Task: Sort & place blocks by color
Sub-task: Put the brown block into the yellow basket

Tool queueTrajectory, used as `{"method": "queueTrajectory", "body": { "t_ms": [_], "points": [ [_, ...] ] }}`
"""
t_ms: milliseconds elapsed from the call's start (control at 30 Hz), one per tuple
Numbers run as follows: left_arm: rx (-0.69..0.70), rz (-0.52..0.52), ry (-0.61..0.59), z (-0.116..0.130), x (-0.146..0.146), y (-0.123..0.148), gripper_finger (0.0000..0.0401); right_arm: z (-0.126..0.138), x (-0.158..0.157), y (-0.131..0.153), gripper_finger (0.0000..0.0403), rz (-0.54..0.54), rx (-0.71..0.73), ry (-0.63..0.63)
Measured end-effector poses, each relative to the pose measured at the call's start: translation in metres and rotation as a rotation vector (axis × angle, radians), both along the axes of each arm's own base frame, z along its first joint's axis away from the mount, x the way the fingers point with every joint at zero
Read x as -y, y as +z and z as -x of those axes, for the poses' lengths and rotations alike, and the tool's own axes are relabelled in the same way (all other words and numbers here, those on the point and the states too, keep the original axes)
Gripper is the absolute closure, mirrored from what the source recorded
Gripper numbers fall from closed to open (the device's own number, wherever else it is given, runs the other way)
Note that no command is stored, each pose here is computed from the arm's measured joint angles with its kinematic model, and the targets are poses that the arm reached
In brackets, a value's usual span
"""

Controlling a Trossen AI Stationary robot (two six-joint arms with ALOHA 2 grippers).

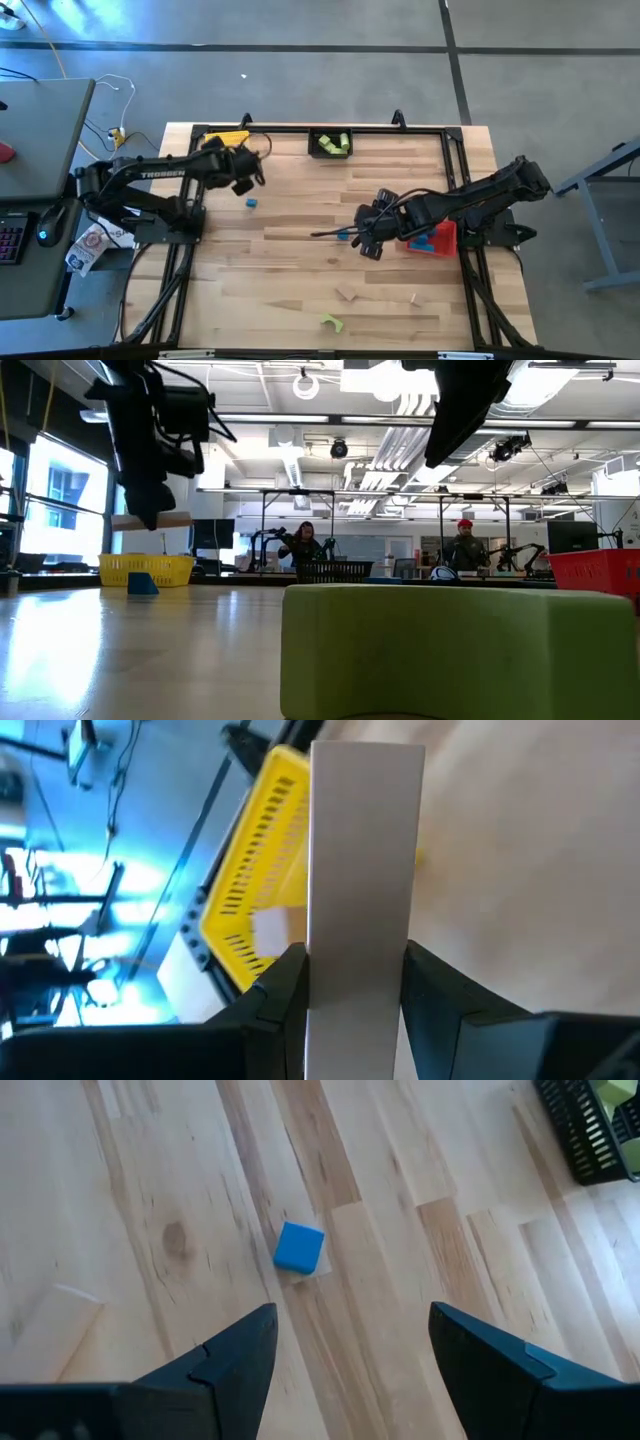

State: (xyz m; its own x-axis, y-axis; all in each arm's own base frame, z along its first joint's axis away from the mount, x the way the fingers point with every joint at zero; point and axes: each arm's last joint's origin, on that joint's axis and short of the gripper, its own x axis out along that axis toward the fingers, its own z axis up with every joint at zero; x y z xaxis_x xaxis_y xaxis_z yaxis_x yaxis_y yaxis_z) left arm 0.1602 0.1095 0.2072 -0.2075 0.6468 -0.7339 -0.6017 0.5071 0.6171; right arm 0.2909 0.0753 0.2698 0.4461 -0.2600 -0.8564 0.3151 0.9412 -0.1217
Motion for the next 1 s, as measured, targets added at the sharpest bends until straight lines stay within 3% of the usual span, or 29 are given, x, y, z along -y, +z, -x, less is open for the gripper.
{"method": "queueTrajectory", "body": {
  "t_ms": [333,533,767,1000],
  "points": [
    [-0.023,-0.032,0.026,0.016,-0.041,0.004,0.0303,0.000,-0.002,0.000,0.0156,-0.009,0.007,-0.013],
    [-0.085,-0.001,0.030,0.022,-0.057,-0.003,0.0303,0.000,-0.002,0.000,0.0156,-0.004,0.010,-0.016],
    [-0.124,0.061,0.072,0.020,-0.074,-0.024,0.0303,0.000,-0.002,0.000,0.0156,-0.012,0.015,-0.031],
    [-0.128,0.040,0.079,0.010,-0.091,-0.022,0.0303,0.001,-0.003,0.000,0.0156,-0.017,0.015,-0.033]
  ]
}}
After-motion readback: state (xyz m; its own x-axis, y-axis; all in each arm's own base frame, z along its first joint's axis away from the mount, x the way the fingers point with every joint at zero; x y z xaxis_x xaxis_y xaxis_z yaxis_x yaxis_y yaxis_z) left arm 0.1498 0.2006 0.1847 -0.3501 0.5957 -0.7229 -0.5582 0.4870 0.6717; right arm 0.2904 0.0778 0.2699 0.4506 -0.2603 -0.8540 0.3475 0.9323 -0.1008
